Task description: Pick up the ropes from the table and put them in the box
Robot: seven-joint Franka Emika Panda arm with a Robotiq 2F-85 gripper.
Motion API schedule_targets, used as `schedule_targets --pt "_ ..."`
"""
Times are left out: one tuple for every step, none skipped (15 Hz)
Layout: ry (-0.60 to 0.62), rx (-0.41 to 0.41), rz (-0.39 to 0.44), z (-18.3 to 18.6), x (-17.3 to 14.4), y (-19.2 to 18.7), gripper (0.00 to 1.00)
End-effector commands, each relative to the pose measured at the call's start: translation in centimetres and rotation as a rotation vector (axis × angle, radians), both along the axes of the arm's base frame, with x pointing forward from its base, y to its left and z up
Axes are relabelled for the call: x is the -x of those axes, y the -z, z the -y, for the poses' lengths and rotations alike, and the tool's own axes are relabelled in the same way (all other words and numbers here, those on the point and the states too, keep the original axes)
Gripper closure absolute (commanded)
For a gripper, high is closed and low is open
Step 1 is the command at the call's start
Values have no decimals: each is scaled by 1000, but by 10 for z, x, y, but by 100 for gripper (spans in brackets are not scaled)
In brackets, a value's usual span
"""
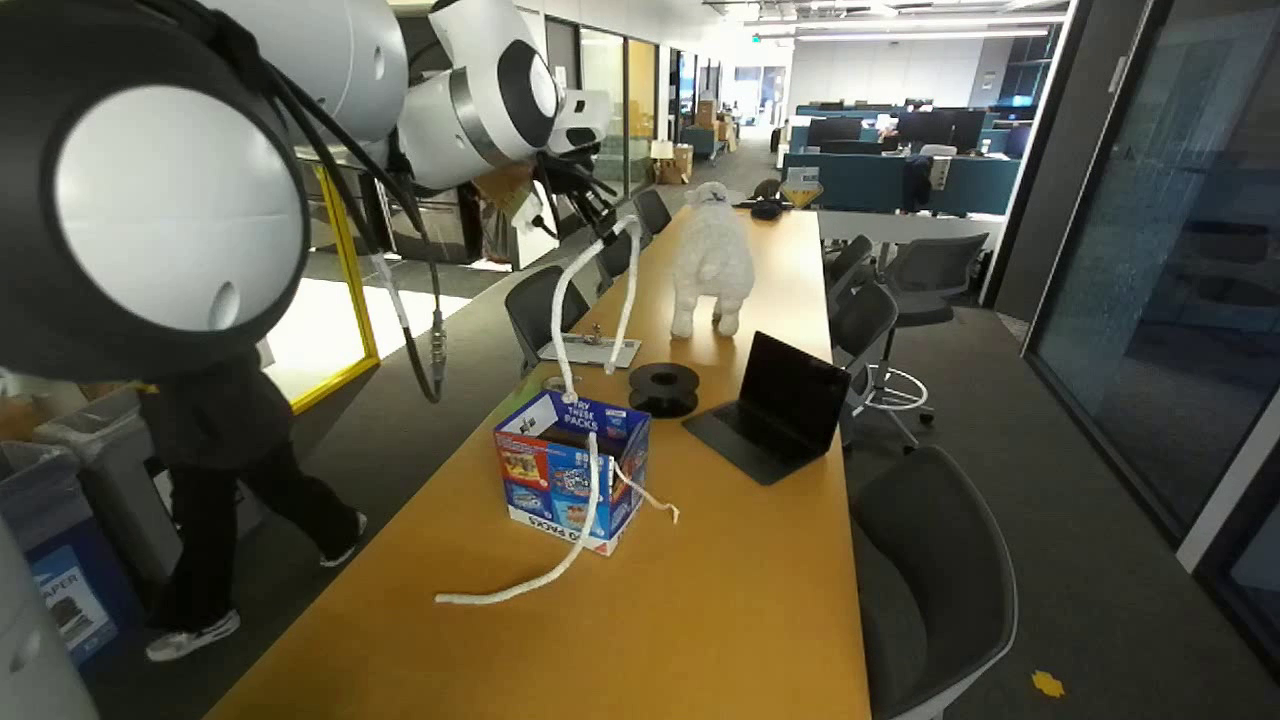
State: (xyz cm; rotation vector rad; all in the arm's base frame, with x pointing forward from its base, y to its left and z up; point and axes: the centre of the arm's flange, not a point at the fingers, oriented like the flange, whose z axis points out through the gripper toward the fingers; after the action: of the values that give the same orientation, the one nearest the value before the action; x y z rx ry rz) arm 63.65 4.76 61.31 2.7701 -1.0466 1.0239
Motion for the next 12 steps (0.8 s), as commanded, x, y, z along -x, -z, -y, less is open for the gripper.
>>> schedule_targets --pt "-121 -105 34 -22 -21 7 92" --pt "-165 -135 34 -28 -25 14 92" --pt "-217 -167 41 -37 -28 24 92" --pt "-248 -182 39 -46 -33 33 92" --pt "-289 -202 32 -56 -39 44 92" --pt "-327 -221 22 -66 -45 55 92" --pt "-360 -239 13 -76 -51 68 92" --pt "-393 -255 0 -85 -54 80 92" --pt "-424 -270 -15 -95 -59 94 92" --pt "-451 -287 -28 -101 -63 105 92" --pt "-471 -298 -45 -106 -66 117 92" --pt "-491 -308 -57 -109 -70 126 92"
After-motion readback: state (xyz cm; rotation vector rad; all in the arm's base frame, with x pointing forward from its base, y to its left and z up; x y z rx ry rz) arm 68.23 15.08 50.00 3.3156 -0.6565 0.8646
